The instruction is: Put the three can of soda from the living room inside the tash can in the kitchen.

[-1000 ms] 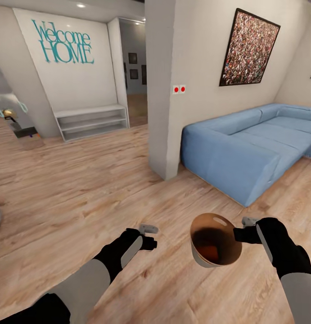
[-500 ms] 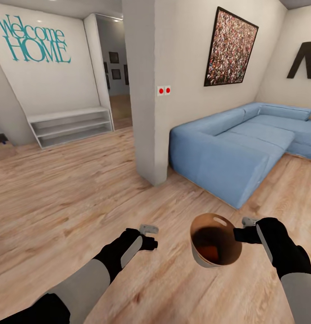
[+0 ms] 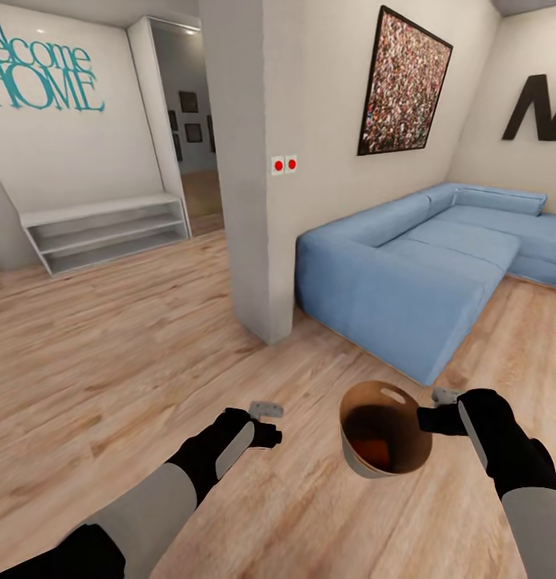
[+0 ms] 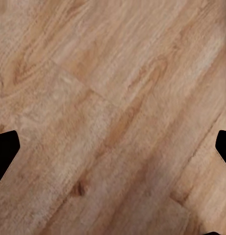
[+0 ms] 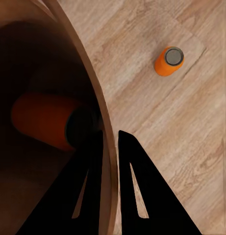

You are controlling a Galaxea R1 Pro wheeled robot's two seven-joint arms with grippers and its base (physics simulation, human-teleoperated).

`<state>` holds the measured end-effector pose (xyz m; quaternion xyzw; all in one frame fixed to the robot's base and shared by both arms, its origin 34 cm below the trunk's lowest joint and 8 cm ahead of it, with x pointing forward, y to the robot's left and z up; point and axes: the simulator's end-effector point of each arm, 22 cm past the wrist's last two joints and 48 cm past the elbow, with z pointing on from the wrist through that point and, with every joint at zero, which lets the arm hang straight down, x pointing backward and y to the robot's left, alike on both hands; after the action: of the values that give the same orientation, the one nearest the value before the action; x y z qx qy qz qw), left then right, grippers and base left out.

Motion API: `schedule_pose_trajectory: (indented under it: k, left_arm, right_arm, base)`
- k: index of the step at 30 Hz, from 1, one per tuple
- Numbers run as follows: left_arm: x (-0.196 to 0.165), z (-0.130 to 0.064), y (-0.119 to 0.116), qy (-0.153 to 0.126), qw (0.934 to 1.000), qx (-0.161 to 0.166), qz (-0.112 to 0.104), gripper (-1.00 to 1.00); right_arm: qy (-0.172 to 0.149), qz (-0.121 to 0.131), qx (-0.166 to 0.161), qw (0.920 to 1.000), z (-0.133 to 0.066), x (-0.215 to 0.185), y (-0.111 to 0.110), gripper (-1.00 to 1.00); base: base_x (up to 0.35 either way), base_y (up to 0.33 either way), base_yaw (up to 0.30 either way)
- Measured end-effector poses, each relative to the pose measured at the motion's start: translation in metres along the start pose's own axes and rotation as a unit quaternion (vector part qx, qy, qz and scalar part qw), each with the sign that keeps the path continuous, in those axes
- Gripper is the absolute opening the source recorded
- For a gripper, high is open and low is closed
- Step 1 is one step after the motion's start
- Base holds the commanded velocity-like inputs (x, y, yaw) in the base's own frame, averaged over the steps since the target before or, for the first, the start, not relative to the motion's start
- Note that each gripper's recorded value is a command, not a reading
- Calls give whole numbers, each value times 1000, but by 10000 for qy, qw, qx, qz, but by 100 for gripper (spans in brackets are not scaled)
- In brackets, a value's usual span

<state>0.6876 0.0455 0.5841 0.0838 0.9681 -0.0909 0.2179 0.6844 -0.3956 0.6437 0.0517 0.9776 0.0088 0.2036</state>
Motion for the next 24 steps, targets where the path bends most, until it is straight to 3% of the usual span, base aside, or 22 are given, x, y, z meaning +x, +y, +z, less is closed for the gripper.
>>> schedule_pose_trajectory:
  k: [24]
  left_arm:
    - [0,0,0,3,10000,18,-1,100]
  right_arm:
    - [1,-8,13,10000,0,0,-1,-100]
  base:
    - [347,0,-284]
